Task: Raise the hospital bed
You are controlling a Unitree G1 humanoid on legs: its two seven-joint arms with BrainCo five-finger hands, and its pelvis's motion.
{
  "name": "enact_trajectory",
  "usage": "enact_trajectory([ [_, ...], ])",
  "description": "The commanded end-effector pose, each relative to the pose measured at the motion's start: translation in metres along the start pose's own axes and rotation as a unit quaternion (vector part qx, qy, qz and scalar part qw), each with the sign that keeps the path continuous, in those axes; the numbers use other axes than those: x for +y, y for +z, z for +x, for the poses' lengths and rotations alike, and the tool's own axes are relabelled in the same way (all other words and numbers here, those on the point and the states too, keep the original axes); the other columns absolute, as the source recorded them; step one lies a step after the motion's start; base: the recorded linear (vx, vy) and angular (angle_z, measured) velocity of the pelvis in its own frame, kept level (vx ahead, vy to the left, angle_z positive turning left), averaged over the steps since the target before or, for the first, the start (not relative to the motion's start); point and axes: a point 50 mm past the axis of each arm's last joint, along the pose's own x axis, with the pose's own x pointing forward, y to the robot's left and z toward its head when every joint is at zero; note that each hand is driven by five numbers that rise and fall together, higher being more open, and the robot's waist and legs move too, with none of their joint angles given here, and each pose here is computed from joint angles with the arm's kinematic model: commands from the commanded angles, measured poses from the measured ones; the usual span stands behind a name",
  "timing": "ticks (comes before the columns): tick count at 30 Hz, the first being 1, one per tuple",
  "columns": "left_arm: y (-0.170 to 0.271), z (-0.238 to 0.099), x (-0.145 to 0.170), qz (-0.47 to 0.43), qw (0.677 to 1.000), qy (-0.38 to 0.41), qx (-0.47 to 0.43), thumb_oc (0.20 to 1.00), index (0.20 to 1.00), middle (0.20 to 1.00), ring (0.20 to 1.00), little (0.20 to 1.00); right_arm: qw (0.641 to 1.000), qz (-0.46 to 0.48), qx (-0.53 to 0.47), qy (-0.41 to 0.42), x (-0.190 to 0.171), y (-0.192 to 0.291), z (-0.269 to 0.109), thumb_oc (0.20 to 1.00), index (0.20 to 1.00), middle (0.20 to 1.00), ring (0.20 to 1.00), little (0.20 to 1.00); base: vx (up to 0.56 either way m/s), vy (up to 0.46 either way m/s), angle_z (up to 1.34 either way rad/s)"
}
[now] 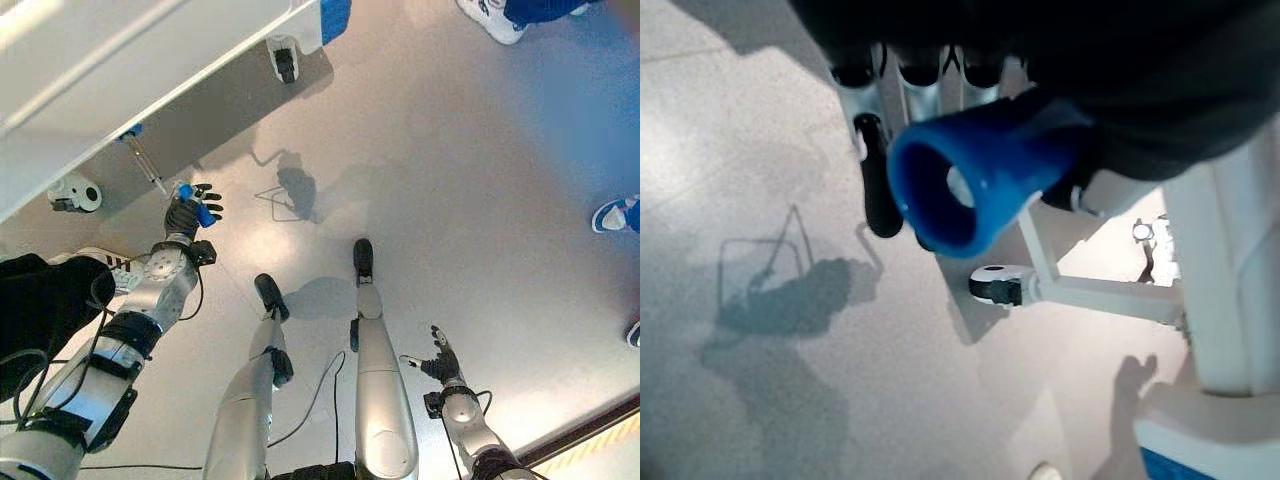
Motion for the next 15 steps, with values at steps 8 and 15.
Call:
enact_trajectory([
  [8,0.062,0.002,0.002,-0.019,0.989,-0.033,-0.145,0.200,0.200,0.200,0.200,0.200,0.998,-0.022,0.058,-0.025,-0.019,-0.030,-0.013,1.000,1.000,1.000,1.000,1.000,0.00,0.045,0.18],
  [15,0.054,-0.001,0.023,-0.012,0.991,-0.004,-0.131,0.200,0.200,0.200,0.200,0.200,0.997,-0.026,0.072,-0.024,-0.019,-0.035,-0.015,1.000,1.000,1.000,1.000,1.000,0.02,0.029,0.15],
])
